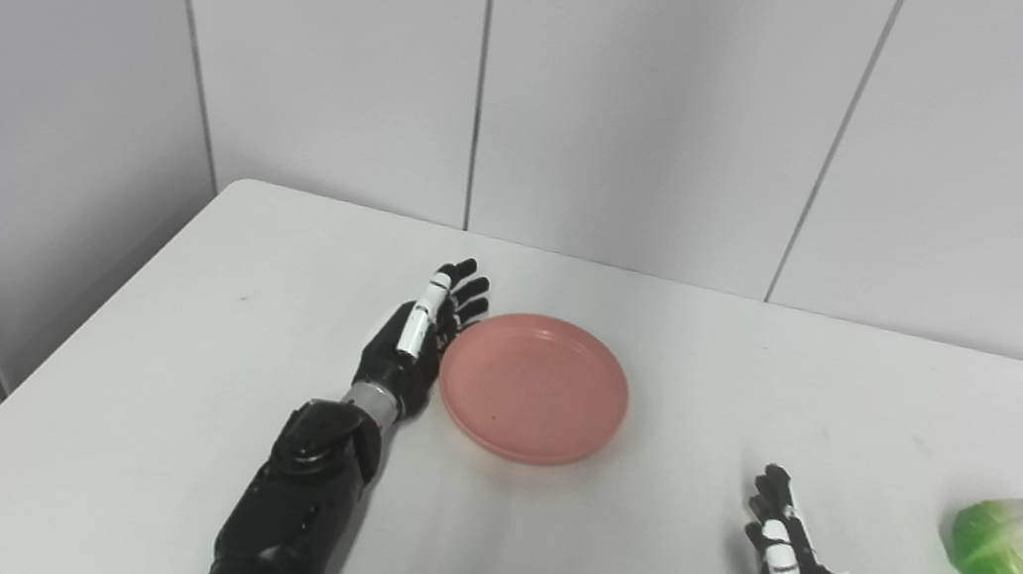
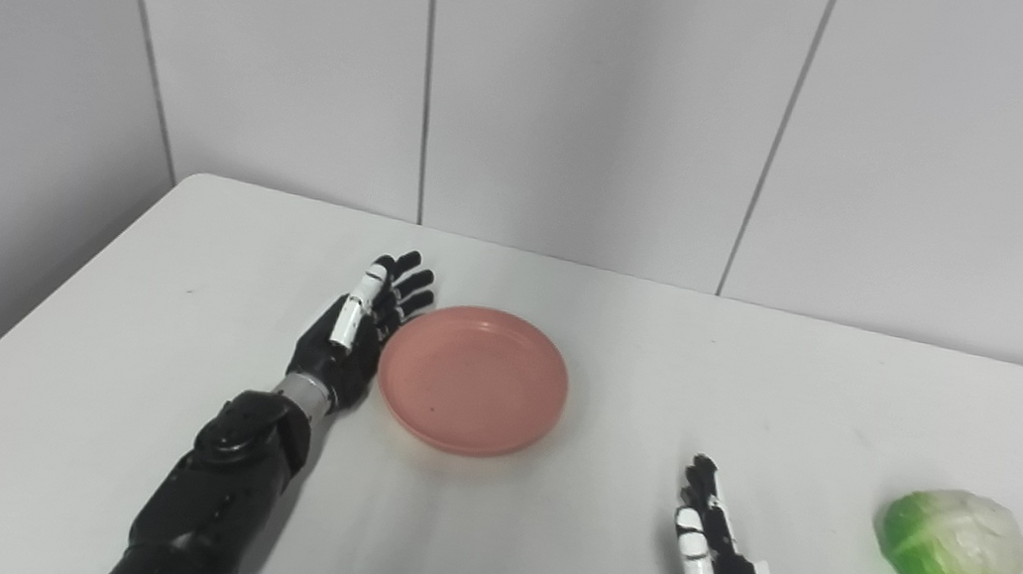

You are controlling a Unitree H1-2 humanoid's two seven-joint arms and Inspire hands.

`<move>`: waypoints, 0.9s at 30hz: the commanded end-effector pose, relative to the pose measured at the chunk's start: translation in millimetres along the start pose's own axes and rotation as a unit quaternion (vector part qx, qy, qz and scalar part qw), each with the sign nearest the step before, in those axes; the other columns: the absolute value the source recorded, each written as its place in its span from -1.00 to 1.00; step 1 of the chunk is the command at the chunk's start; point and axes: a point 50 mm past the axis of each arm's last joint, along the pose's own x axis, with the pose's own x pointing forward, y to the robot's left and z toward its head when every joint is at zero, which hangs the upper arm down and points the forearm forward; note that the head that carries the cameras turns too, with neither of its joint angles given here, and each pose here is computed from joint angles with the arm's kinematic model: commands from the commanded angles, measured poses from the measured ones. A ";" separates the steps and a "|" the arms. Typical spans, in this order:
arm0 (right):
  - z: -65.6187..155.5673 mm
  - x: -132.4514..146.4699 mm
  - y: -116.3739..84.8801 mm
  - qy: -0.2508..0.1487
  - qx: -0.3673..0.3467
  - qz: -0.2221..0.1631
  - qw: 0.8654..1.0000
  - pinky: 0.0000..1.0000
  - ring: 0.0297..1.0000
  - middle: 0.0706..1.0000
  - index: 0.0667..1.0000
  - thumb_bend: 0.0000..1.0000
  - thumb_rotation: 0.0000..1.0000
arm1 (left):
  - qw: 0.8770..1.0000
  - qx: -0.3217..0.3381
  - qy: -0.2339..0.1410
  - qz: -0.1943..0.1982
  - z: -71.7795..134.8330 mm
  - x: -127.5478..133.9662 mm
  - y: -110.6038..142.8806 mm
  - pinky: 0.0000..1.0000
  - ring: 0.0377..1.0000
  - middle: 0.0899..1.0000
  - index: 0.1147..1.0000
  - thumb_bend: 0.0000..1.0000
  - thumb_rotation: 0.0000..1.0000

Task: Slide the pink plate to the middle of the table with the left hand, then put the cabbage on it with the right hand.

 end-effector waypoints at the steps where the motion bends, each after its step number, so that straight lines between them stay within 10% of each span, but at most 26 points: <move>1: -4.3 1.9 9.6 0.009 0.004 0.008 1.000 1.00 1.00 1.00 1.00 -0.58 1.00 | 0.999 -0.002 0.037 -0.012 -14.3 -5.0 -4.0 0.95 0.92 0.92 0.89 -0.34 1.00; 27: -4.5 8.6 22.7 0.015 -0.013 0.008 1.000 1.00 1.00 1.00 1.00 -0.48 1.00 | 0.995 -0.053 0.067 -0.054 -54.4 -49.2 -10.2 0.88 0.90 0.90 0.87 -0.27 1.00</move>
